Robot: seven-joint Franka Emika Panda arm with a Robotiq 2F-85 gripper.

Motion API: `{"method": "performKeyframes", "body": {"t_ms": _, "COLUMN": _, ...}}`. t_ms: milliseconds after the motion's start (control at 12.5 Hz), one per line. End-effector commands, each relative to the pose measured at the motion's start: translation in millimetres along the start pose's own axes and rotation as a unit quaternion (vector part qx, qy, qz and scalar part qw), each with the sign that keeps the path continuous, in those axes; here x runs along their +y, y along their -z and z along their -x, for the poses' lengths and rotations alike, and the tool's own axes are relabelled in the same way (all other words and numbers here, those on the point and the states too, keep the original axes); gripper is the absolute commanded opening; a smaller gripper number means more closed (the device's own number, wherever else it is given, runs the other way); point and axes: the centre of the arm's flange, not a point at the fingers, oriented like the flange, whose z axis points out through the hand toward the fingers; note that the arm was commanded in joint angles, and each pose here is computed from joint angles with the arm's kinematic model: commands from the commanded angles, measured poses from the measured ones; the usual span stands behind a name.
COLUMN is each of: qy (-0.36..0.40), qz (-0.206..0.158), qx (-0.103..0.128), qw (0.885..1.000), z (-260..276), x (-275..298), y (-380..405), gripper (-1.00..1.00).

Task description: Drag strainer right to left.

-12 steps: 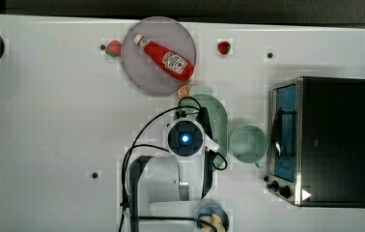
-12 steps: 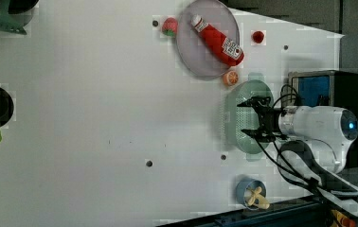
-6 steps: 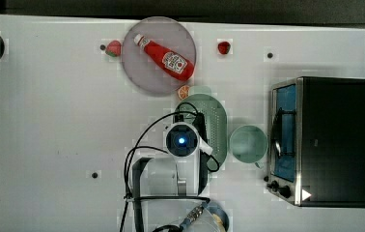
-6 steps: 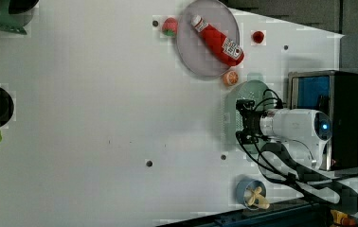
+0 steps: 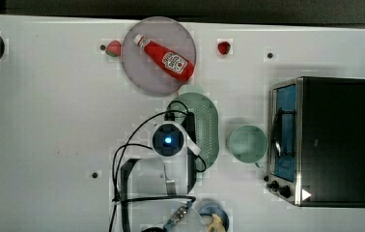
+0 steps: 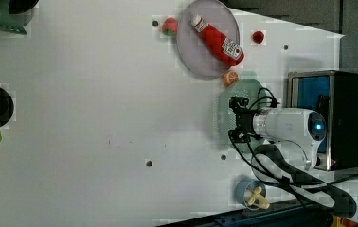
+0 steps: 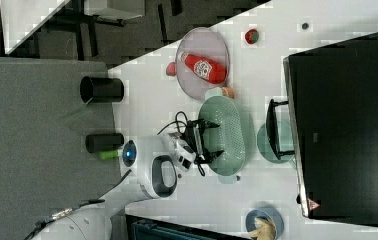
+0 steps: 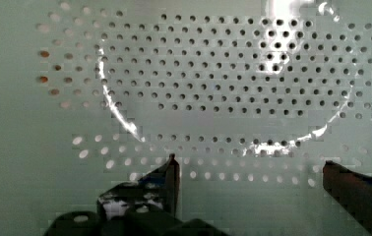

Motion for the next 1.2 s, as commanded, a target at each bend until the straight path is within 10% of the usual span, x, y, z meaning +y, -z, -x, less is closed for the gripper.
{"method": "performKeyframes", "body": {"t_ms": 80, "qy": 0.001, "qz": -0.005, "qx": -0.004, "qw": 1.000, "z": 36, "x": 2, "y": 0, "gripper": 1.00}}
{"method": "performKeyframes", "body": {"t_ms": 1200, "qy": -0.033, "qz": 0.032, "qx": -0.020, "qw": 0.999, "z": 160, "x": -22, "y": 0, "gripper": 1.00}}
